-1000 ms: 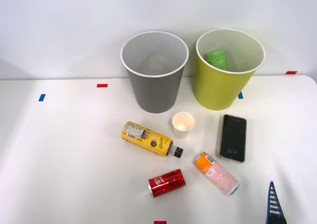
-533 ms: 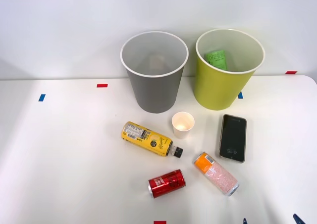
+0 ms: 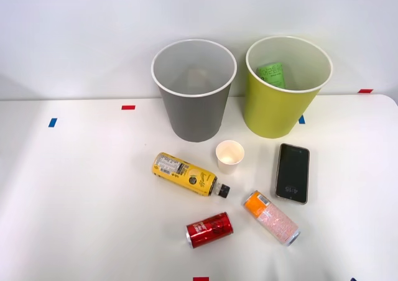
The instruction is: Put cans in the gray bin, plastic bottles in the light green bin
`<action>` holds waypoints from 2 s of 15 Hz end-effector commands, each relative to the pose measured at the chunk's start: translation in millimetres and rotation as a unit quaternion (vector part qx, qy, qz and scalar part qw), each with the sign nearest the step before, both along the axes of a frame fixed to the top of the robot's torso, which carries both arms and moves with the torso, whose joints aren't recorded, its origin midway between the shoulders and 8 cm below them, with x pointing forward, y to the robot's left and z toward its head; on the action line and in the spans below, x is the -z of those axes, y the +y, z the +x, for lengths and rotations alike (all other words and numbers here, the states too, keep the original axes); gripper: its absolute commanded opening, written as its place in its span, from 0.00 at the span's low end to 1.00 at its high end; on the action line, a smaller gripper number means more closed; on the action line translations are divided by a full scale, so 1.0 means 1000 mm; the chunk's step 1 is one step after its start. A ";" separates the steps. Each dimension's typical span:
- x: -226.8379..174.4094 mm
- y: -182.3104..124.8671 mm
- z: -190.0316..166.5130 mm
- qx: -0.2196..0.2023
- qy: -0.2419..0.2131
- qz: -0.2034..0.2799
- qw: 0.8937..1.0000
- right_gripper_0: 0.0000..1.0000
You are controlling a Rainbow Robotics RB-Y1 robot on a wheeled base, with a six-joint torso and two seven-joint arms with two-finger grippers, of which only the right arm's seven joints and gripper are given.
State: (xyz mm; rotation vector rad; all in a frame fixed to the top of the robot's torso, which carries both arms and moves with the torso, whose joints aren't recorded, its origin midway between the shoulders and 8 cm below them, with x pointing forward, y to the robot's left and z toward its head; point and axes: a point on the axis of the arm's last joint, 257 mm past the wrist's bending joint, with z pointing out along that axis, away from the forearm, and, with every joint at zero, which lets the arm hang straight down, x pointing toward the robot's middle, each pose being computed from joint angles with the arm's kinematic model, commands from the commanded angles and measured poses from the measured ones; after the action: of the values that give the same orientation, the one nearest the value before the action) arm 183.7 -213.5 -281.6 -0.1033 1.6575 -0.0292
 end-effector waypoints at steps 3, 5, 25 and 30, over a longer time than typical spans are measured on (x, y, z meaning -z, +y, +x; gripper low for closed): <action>-0.004 0.001 0.000 0.000 -0.008 0.004 1.000 1.00; -0.004 0.002 0.001 -0.002 -0.009 0.004 1.000 1.00; -0.004 0.002 0.001 -0.002 -0.009 0.004 1.000 1.00; -0.004 0.002 0.001 -0.002 -0.009 0.004 1.000 1.00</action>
State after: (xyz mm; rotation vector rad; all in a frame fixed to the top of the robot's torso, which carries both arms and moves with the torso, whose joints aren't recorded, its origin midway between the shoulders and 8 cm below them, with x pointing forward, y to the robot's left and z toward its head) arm 184.3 -211.6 -277.1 -0.0995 1.6399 -0.0208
